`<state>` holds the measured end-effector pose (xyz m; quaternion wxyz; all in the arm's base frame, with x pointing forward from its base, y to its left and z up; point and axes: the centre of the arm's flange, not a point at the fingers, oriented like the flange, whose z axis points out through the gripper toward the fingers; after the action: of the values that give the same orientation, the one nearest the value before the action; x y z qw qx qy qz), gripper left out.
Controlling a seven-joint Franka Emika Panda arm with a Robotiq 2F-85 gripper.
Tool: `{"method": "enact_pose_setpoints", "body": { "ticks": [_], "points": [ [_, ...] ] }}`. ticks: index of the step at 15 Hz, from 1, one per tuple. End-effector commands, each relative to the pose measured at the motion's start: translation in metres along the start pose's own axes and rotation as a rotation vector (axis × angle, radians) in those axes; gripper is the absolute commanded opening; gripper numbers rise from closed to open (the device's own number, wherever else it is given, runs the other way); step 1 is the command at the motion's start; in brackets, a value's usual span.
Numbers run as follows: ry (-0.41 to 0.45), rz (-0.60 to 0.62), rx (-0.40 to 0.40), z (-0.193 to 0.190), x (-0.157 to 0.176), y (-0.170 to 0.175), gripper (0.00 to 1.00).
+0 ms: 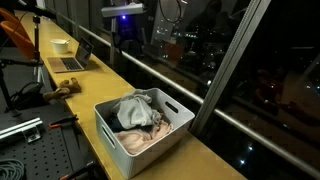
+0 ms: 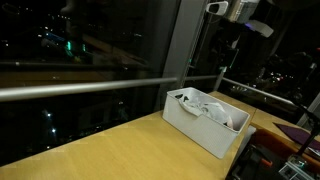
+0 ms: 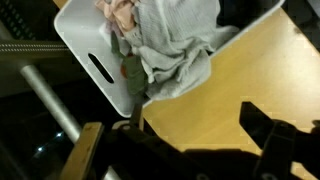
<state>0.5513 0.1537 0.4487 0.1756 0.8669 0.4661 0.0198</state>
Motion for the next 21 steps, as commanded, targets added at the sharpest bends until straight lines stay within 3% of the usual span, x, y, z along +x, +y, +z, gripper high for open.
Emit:
{"method": "enact_pose_setpoints", "body": {
  "ticks": [1,6,12,16,21],
  "points": [
    [0.125,0.076,0.07,0.005,0.052,-0.043,1.0],
    [0.242,0.238,0.296,0.031,0.115,-0.101,1.0],
    [0.228,0.37,0.543,0.061,0.205,-0.206,1.0],
    [0.166,0.391,0.564,0.077,0.247,-0.258,1.0],
    [0.059,0.358,0.5,0.094,0.25,-0.276,1.0]
  ]
}}
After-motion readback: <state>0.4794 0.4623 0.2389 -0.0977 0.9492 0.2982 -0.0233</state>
